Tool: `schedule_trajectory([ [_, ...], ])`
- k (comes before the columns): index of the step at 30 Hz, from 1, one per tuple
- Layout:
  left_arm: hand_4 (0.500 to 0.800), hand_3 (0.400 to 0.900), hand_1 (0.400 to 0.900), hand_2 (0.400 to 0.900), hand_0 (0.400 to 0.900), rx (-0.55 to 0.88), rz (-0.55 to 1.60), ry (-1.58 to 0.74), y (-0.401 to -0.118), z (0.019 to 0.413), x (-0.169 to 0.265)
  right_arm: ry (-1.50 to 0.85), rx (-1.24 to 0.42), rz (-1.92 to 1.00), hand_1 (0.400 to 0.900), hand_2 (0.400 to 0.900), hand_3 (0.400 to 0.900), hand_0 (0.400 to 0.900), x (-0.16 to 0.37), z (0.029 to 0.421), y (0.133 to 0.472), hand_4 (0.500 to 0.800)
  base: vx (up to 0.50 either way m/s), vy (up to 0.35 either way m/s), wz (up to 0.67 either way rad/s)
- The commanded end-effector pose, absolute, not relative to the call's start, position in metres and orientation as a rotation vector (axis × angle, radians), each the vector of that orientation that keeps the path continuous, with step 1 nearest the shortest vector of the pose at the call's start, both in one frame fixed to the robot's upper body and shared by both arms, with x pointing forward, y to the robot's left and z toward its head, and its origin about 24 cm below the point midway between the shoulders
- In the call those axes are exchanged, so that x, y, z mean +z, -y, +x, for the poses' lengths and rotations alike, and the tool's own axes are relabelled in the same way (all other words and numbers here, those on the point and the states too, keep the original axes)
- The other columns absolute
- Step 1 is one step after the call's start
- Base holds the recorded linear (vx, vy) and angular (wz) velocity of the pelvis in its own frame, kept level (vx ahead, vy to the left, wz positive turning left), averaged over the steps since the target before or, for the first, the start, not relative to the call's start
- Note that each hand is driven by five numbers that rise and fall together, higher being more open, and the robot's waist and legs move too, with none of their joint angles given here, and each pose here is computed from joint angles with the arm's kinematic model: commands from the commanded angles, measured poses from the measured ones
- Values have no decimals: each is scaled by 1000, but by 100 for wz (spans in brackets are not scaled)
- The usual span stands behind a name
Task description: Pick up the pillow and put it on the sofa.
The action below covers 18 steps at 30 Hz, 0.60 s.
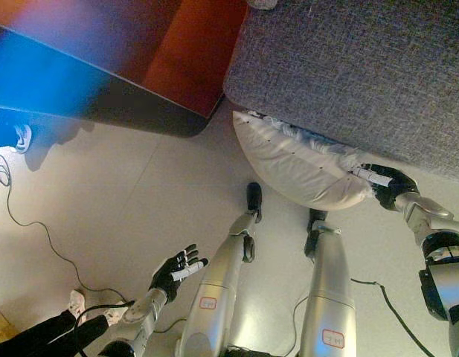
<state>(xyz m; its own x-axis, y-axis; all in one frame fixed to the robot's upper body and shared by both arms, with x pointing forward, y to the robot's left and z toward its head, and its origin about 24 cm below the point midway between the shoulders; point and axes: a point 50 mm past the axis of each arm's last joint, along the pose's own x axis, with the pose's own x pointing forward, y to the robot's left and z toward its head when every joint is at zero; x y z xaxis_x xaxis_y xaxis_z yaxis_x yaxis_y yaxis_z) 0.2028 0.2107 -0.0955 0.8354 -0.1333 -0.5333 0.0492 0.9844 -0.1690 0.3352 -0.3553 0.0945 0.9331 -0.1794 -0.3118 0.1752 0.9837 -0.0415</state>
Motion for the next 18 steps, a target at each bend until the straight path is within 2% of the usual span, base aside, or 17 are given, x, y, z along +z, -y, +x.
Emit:
schedule_trajectory([
  [1, 800, 900, 900, 900, 900, -43, -215, -649, -212, 162, -113, -154, -182, -112, 400, 400, 400, 400, 149, 329, 386, 500, -5, -5, -6],
  [9, 800, 900, 900, 900, 900, -47, -202, -658, -215, 162, -114, -150, -93, -123, 400, 400, 400, 400, 141, 328, 378, 500, 3, -1, -3],
  [18, 800, 900, 900, 900, 900, -9, -157, -683, -233, 161, -114, -195, 18, -99, 400, 400, 400, 400, 99, 314, 366, 500, 36, -38, -6],
])
